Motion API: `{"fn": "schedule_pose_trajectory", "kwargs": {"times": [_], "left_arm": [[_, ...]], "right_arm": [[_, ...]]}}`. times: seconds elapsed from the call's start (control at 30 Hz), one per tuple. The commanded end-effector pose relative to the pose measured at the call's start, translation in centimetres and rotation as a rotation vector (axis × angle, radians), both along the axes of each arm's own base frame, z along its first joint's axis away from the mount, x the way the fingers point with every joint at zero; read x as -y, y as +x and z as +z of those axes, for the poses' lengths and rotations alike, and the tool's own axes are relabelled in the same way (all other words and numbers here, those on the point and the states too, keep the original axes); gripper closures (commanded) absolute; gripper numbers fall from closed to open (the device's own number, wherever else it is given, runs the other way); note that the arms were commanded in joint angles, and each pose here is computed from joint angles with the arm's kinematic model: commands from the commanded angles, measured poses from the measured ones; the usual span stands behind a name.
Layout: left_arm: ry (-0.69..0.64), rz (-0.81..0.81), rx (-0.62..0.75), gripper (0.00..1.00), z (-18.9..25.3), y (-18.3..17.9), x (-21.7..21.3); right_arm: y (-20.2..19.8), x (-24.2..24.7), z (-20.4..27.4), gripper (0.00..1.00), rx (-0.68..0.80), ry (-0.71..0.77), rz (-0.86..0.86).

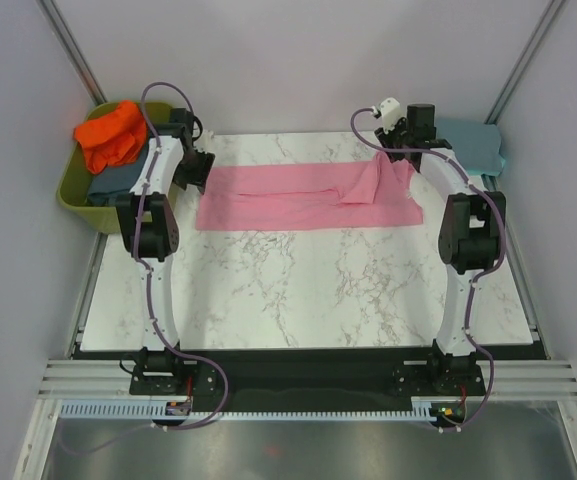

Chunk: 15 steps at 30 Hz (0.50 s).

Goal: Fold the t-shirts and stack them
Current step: Fold the tshirt

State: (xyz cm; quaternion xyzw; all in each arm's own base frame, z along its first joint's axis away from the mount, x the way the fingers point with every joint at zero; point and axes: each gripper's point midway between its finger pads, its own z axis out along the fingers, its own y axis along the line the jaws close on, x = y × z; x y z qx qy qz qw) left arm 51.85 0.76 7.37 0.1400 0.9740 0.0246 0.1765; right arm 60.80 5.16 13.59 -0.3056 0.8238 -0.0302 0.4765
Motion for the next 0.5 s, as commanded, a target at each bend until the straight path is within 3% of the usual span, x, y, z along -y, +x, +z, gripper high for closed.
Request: {"fn": "schedule_pose_trajectory", "kwargs": {"times": [0.0, 0.17, 0.2, 0.3, 0.47], "left_arm": [[0.084, 0.047, 0.067, 0.34, 3.4, -0.2, -1.3], [-0.014, 0.004, 0.140, 0.34, 7.7, -1.3, 1.5], [-0.094, -0.038, 0.142, 0.35, 8.2, -1.7, 3.4], [-0.147, -0.118, 0.100, 0.37, 7.9, -3.4, 6.5], [-0.251, -0.197, -0.051, 0.43, 3.3, -5.9, 10.7]], "right_arm": [[1.8, -0.3, 3.9, 0.54, 0.114, 0.013, -0.048], [0.7, -0.2, 7.7, 0.26, 0.163, 0.074, -0.095], [0.2, -0.5, 9.0, 0.26, 0.172, 0.118, -0.106], [-2.3, -2.3, 8.0, 0.26, 0.077, 0.208, -0.042], [-7.1, -4.7, 2.3, 0.29, -0.241, 0.497, -0.071]]}}
